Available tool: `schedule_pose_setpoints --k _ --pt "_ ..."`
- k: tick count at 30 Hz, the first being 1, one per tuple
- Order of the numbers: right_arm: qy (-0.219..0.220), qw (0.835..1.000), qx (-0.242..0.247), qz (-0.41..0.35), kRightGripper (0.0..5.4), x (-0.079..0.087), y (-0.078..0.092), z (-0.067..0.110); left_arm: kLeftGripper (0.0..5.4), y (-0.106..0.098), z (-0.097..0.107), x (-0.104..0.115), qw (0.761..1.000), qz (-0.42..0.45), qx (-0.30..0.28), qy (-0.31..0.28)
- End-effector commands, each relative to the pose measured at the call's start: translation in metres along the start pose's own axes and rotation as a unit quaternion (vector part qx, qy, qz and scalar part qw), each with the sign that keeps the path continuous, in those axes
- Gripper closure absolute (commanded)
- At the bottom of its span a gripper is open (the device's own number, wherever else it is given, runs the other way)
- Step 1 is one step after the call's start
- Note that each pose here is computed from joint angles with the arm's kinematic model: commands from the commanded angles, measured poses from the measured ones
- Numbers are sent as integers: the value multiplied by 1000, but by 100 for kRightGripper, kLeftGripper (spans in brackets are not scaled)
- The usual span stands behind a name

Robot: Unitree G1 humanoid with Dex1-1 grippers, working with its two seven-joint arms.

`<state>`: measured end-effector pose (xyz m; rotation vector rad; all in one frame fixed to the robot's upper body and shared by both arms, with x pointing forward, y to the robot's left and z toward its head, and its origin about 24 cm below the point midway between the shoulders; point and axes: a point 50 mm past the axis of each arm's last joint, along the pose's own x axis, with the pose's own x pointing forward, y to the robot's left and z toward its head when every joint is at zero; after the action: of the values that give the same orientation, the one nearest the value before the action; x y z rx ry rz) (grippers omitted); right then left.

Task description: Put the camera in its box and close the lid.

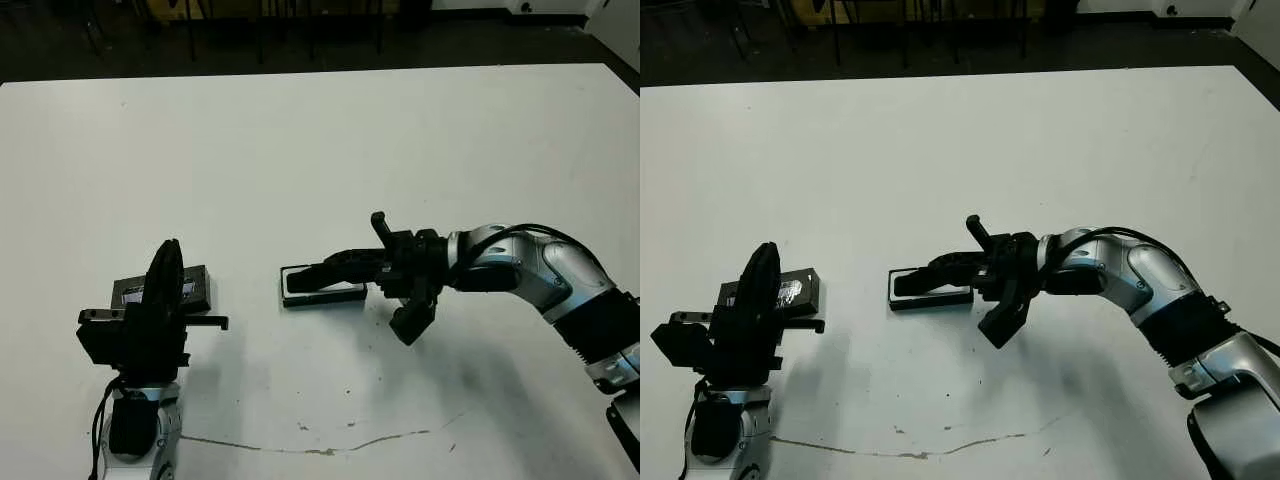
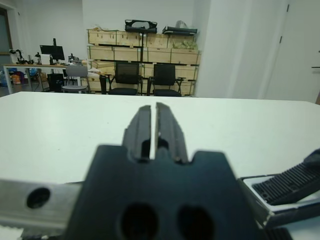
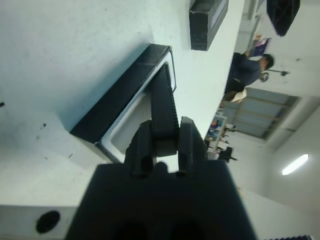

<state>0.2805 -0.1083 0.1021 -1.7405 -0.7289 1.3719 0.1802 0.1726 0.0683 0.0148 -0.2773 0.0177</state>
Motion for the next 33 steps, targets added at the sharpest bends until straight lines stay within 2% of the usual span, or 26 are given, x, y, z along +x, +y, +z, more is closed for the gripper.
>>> schedule_pose_setpoints --k 1,4,14,25,31,33 --pt "0 995 -55 88 521 5 0 8 540 5 -13 -23 998 17 7 60" --pt "18 990 -89 104 474 0 -8 7 540 6 -14 -22 998 15 4 57" --pt "39 988 -100 108 297 -5 -12 7 540 5 -12 -21 998 16 5 56" --pt "53 991 -102 64 109 -6 -8 3 540 5 -13 -21 998 15 5 54" --pt "74 993 -94 -15 8 -15 -10 -7 540 6 -13 -21 999 13 0 53" --pt "88 991 -91 -29 1 -19 -13 -11 540 6 -13 -21 998 14 2 54"
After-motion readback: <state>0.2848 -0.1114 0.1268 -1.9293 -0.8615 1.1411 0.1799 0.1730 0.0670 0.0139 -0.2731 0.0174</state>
